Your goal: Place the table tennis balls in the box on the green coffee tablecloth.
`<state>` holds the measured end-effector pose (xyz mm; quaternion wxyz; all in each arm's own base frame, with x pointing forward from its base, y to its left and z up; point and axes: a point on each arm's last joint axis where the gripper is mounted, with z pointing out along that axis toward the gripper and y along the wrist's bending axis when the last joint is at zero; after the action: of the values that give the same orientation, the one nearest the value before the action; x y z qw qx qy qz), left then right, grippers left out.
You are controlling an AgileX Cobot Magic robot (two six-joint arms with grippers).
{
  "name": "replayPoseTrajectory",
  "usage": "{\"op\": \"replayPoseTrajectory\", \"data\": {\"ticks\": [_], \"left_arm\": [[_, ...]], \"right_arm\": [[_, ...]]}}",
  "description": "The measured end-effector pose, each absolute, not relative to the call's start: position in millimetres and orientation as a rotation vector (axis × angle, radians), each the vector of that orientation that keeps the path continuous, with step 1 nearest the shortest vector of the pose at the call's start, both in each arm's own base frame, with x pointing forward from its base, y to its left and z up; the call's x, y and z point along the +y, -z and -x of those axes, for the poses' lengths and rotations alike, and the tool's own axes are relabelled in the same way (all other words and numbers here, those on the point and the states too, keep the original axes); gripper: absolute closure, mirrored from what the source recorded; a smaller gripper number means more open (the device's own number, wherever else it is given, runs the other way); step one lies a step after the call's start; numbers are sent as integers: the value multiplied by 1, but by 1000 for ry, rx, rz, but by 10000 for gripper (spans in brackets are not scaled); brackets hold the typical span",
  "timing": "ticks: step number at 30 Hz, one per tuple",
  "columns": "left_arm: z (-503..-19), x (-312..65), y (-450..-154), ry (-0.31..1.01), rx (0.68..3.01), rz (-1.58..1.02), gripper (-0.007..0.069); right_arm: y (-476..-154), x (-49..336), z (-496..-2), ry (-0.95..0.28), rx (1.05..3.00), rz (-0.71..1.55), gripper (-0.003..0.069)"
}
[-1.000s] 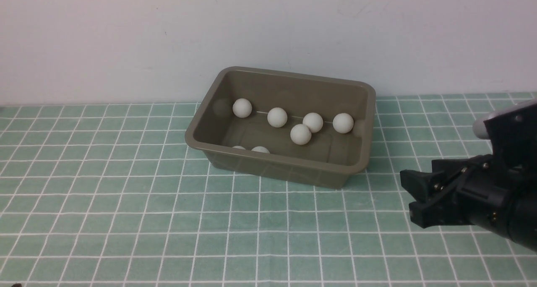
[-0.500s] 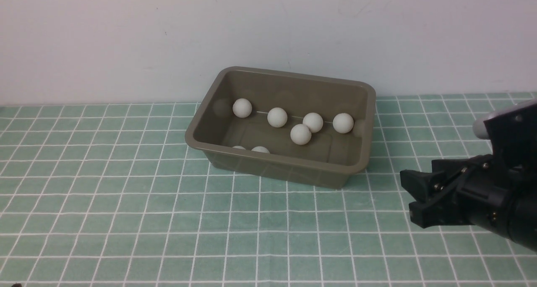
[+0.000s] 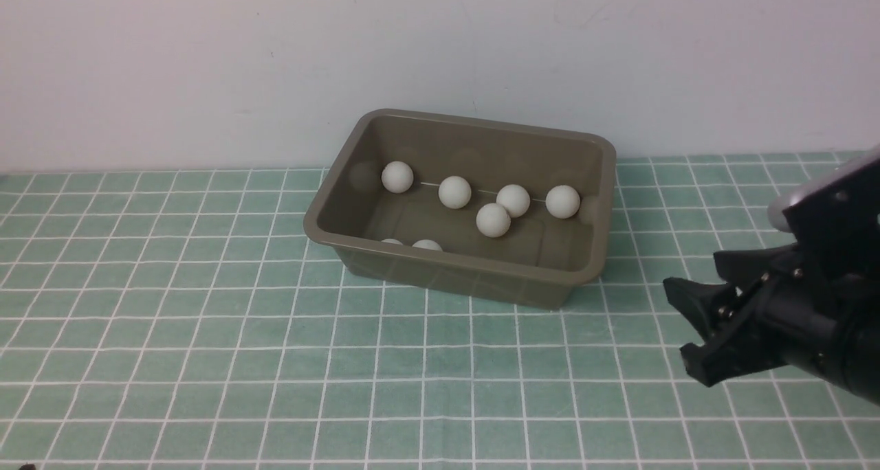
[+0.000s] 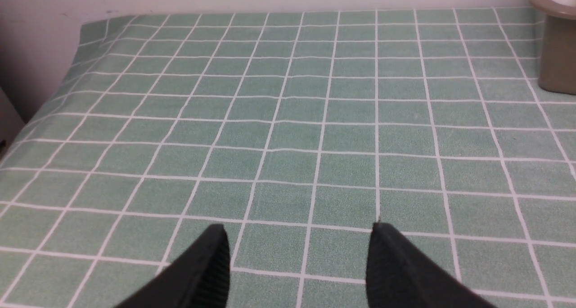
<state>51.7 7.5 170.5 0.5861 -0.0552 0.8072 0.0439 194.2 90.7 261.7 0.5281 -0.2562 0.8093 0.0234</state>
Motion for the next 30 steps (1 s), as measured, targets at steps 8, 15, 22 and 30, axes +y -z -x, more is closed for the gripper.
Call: {"op": "replayPoseTrajectory", "data": {"ticks": [8,15,22,30], "left_arm": [[-52,7,-171,-102,1882,129,252],[-52,7,-171,-96,1882,132,252],[-52,7,-171,-92,1881,138,252],[-52,7,-171,-92,1881,138,252]], "right_arm": [[-298,59,-171,104,1806,440,291],[-332,41,-143,-149,1620,110,291],[-344,41,-107,-289,1537,306,291],[-310,16,-73,-69,1677,235,291]]}}
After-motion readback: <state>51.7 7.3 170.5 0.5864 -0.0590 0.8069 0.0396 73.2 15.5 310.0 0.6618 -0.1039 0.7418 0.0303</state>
